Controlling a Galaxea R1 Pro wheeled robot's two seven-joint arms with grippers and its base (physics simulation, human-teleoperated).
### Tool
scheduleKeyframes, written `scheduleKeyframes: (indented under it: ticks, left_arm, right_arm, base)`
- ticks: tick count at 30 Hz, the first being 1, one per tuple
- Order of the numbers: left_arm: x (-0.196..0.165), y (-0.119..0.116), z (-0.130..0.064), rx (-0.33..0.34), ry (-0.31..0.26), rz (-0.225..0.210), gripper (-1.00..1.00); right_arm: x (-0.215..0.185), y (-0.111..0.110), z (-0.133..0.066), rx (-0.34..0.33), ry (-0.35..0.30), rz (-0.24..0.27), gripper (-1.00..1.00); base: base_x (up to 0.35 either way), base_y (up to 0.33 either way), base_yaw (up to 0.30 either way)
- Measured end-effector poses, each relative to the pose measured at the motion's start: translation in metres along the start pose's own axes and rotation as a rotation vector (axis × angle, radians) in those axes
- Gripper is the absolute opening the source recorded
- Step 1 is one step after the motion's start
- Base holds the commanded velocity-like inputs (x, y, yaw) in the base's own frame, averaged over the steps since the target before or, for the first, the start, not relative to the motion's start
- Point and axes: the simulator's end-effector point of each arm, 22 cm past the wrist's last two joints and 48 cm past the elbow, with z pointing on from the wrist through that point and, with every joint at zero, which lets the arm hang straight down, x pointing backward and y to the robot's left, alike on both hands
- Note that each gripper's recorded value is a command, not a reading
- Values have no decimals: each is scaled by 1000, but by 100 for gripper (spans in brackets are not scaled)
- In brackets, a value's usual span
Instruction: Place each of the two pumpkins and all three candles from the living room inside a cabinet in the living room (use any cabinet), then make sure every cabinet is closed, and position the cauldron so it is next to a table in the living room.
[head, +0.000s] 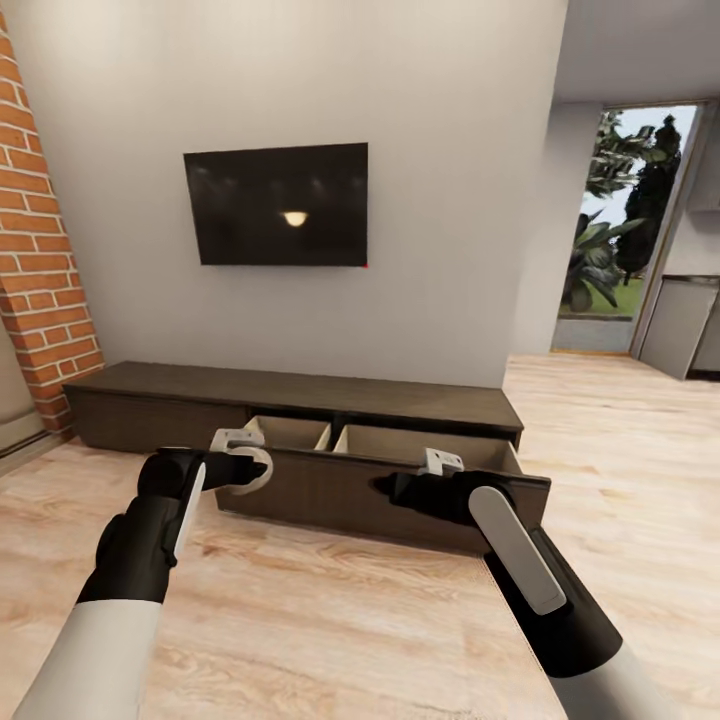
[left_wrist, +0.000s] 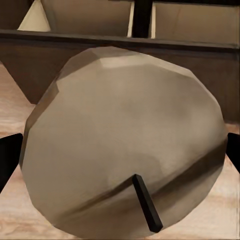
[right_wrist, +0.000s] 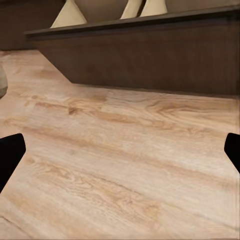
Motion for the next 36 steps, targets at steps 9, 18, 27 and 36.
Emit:
scheduleKeyframes:
  ticks: [9, 18, 27, 36]
  left_arm:
    - [-3, -2, -4, 3, -8, 2, -100]
    - [-6, -1, -6, 0, -15, 3, -100]
    - [-11, -1, -10, -1, -32, 6, -100]
    - [-11, -1, -11, -1, -35, 6, -100]
  right_arm:
    - [-2, 2, -3, -1, -7, -3, 100]
    - [-3, 2, -4, -2, -9, -3, 100]
    - [-3, 3, -4, -1, -9, -5, 100]
    - [-3, 5, -4, -4, -10, -3, 100]
  base:
    - [-2, -165, -220]
    - [89, -140, -32]
    - [266, -165, -1]
    - [209, -104, -1]
